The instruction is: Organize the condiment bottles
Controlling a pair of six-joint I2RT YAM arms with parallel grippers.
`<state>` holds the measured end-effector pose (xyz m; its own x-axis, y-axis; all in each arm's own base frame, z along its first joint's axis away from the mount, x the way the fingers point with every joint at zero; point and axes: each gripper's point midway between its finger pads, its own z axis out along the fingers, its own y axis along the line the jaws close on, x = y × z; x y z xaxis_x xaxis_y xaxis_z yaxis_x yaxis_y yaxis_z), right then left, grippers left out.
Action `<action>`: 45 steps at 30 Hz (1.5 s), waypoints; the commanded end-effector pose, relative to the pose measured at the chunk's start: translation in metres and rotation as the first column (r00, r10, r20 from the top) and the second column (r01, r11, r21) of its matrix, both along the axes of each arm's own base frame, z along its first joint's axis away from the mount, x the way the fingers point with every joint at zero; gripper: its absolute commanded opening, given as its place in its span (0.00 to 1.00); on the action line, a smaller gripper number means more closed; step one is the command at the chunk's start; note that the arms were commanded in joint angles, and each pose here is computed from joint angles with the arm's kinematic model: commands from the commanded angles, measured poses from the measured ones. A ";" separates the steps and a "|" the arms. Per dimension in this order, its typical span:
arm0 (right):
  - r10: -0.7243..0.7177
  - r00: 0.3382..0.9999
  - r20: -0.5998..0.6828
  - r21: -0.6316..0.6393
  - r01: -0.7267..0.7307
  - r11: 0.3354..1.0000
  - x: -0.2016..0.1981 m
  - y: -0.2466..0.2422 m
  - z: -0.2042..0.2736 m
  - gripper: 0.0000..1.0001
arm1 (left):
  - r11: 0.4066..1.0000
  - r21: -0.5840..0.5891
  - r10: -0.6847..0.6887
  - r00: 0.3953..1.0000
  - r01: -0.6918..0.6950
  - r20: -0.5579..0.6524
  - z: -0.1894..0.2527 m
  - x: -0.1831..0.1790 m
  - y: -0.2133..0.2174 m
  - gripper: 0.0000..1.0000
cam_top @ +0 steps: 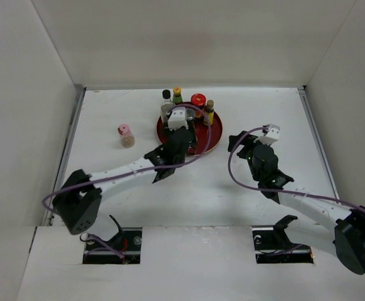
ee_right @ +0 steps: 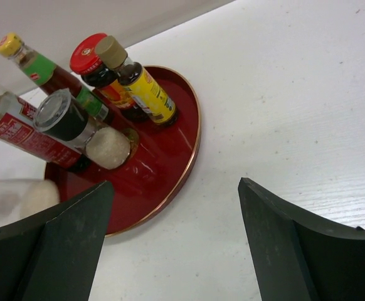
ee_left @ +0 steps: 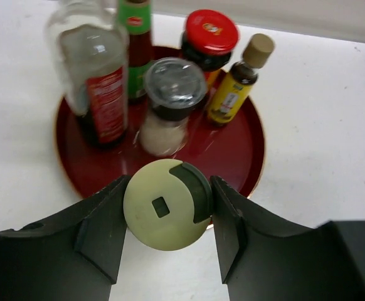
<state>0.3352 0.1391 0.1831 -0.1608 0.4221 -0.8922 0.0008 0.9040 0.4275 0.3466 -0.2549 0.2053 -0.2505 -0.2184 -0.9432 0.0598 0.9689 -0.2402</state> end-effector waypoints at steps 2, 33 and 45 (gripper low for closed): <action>-0.051 0.998 0.036 0.056 0.049 0.997 0.002 -0.013 0.010 0.87 | 0.994 -0.069 -0.071 0.992 0.079 0.104 0.034 0.041 -0.052 0.30; -0.134 0.991 0.021 0.107 0.131 0.986 0.004 -0.039 0.001 0.89 | 0.984 -0.083 -0.134 0.959 0.159 0.248 0.072 0.040 -0.078 0.83; -0.084 0.995 0.046 0.122 0.078 0.990 0.006 -0.025 0.005 0.90 | 0.942 -0.106 0.331 0.934 -0.319 0.132 0.032 -0.004 0.151 0.83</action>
